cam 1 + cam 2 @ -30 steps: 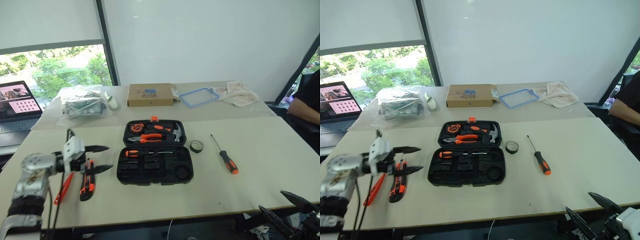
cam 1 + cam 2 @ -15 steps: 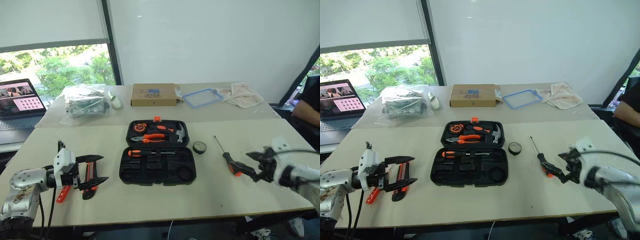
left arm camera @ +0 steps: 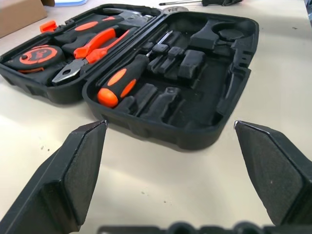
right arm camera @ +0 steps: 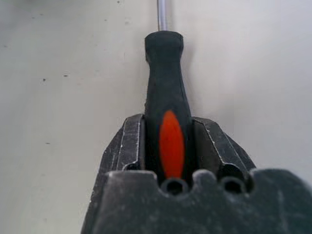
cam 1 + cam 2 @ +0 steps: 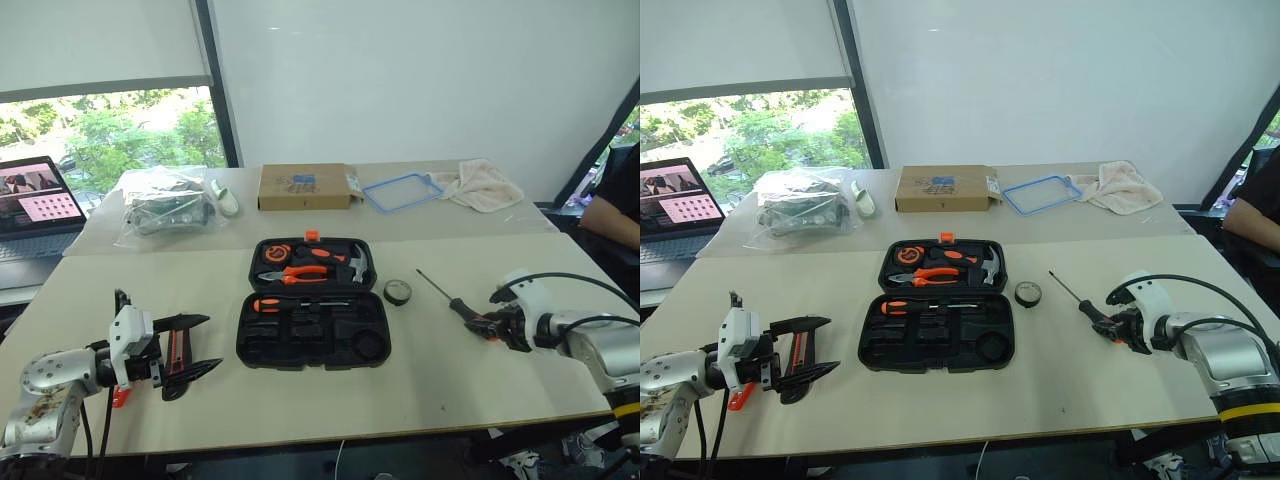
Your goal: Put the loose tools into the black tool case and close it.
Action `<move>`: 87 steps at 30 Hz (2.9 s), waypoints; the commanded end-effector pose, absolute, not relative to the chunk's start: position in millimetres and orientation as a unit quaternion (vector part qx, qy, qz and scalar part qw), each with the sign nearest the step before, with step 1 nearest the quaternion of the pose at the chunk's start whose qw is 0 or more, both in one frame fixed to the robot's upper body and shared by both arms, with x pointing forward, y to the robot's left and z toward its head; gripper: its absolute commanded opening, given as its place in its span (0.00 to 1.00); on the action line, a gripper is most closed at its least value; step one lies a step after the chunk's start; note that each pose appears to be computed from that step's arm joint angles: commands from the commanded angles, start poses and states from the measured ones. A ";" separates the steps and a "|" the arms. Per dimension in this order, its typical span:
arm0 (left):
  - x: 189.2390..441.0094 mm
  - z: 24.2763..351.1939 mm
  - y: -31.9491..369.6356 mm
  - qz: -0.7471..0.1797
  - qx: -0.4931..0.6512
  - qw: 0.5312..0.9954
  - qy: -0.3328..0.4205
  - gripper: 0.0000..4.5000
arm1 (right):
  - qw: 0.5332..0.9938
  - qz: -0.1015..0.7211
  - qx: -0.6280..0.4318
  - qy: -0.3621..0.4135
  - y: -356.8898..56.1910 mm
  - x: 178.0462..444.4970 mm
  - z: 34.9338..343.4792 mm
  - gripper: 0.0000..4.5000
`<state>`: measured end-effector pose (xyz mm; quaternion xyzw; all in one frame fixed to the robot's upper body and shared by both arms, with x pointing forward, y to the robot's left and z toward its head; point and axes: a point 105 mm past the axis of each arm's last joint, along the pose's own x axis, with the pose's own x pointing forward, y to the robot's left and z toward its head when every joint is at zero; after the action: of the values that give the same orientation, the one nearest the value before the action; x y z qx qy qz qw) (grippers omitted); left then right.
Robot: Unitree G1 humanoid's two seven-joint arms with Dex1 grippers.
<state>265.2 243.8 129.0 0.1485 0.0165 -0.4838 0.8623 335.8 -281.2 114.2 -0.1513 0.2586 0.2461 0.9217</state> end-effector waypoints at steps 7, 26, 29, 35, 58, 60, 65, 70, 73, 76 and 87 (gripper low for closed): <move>258.6 146.5 247.1 -0.469 0.156 0.870 -0.007 1.00 | 0.805 0.530 -0.265 0.029 -168.9 325.7 211.3 0.24; 252.7 141.5 243.0 -0.459 0.151 0.875 0.000 1.00 | 0.683 0.586 -0.396 0.183 -84.3 359.3 154.3 0.24; 252.0 141.0 242.3 -0.458 0.151 0.876 0.000 1.00 | 0.680 0.582 -0.403 0.193 -85.0 361.5 149.9 0.24; 251.8 141.1 241.8 -0.456 0.154 0.877 0.000 1.00 | 0.672 0.585 -0.407 0.202 -79.1 361.1 144.1 0.24; 254.1 139.4 244.3 -0.443 0.154 0.883 0.002 1.00 | 0.674 0.631 -0.356 0.141 -81.6 360.1 198.9 0.65; 254.1 139.2 244.8 -0.441 0.154 0.884 0.002 1.00 | 0.684 0.630 -0.342 0.132 -79.8 363.0 202.1 0.60; 254.0 138.6 245.0 -0.441 0.154 0.884 0.005 1.00 | 0.690 0.629 -0.337 0.122 -64.2 366.9 183.9 0.25; 254.1 138.6 245.4 -0.440 0.155 0.885 0.006 1.00 | 0.692 0.624 -0.340 0.129 -51.6 370.1 162.9 0.02; 253.4 138.6 246.9 -0.437 0.158 0.886 0.008 1.00 | 0.686 0.627 -0.340 0.143 -49.1 369.4 153.0 0.02; 252.2 138.1 248.2 -0.432 0.159 0.887 0.010 1.00 | 0.682 0.627 -0.341 0.158 -47.3 368.9 144.5 0.02; 249.2 136.7 255.2 -0.408 0.162 0.898 0.016 1.00 | 0.670 0.630 -0.350 0.180 -36.1 365.7 113.2 0.02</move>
<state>249.8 252.3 124.9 0.1399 0.0289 -0.4177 0.8973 370.0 -36.6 134.9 -0.3407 0.1520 0.6254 0.6853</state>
